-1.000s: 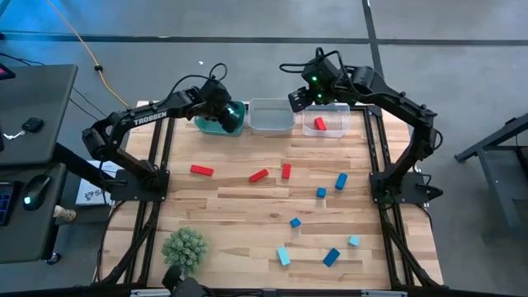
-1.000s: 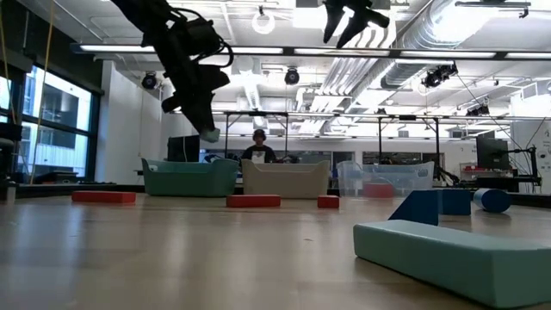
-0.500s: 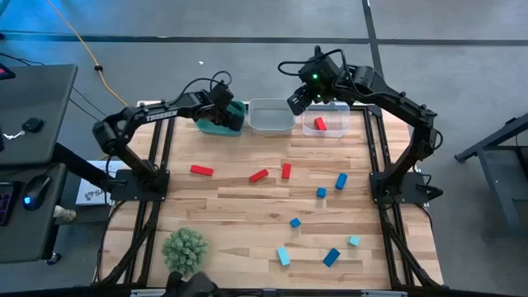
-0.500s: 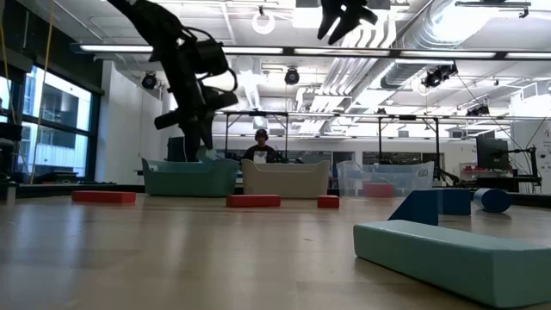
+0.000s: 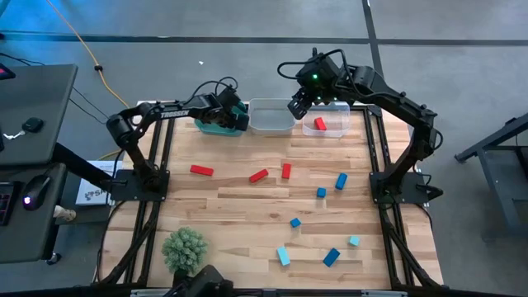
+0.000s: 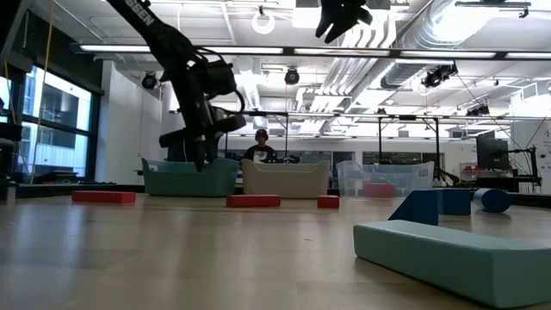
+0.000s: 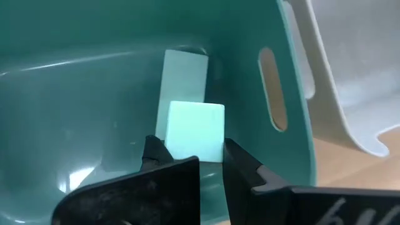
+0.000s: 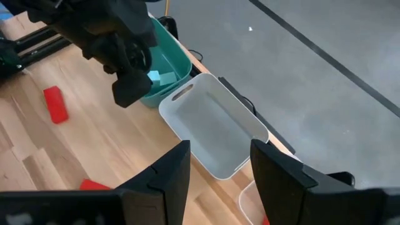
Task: Sort & place blocks by color
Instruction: Put the top light blue block into the green bin
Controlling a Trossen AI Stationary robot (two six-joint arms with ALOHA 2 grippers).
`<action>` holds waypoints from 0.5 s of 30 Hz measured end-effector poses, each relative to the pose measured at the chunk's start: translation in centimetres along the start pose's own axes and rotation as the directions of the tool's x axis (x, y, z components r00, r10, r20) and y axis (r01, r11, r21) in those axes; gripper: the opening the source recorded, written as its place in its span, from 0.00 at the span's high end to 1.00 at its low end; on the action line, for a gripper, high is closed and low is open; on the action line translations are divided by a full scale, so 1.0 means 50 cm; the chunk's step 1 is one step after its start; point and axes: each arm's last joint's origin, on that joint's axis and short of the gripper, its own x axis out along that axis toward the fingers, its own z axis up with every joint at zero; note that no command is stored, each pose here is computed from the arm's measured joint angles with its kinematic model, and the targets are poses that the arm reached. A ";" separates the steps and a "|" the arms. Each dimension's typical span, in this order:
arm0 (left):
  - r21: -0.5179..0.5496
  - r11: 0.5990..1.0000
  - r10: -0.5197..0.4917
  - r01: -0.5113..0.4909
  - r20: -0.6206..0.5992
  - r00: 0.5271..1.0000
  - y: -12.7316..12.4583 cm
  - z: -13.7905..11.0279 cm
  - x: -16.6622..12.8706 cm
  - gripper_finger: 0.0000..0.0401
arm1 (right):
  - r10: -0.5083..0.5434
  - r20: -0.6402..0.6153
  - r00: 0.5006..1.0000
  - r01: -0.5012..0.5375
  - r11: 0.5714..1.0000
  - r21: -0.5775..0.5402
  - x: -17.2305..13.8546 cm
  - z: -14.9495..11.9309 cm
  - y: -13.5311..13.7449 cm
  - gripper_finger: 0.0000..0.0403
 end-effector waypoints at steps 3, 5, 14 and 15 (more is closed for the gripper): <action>-0.001 1.000 0.007 -0.007 -0.002 1.000 0.000 0.000 0.004 1.00 | 0.000 0.000 1.000 0.000 1.000 0.000 -0.001 0.000 0.000 0.61; -0.010 1.000 0.007 -0.007 0.006 1.000 0.000 0.001 0.004 1.00 | 0.000 0.000 1.000 0.000 1.000 -0.001 -0.001 0.000 0.000 0.61; -0.007 1.000 0.002 -0.002 0.004 1.000 0.000 0.001 0.004 0.95 | 0.000 0.000 1.000 0.000 1.000 -0.001 -0.001 0.000 0.000 0.61; -0.007 1.000 0.002 -0.002 0.003 1.000 0.000 0.001 0.004 0.93 | 0.000 0.000 1.000 0.000 1.000 0.000 -0.001 0.000 0.000 0.61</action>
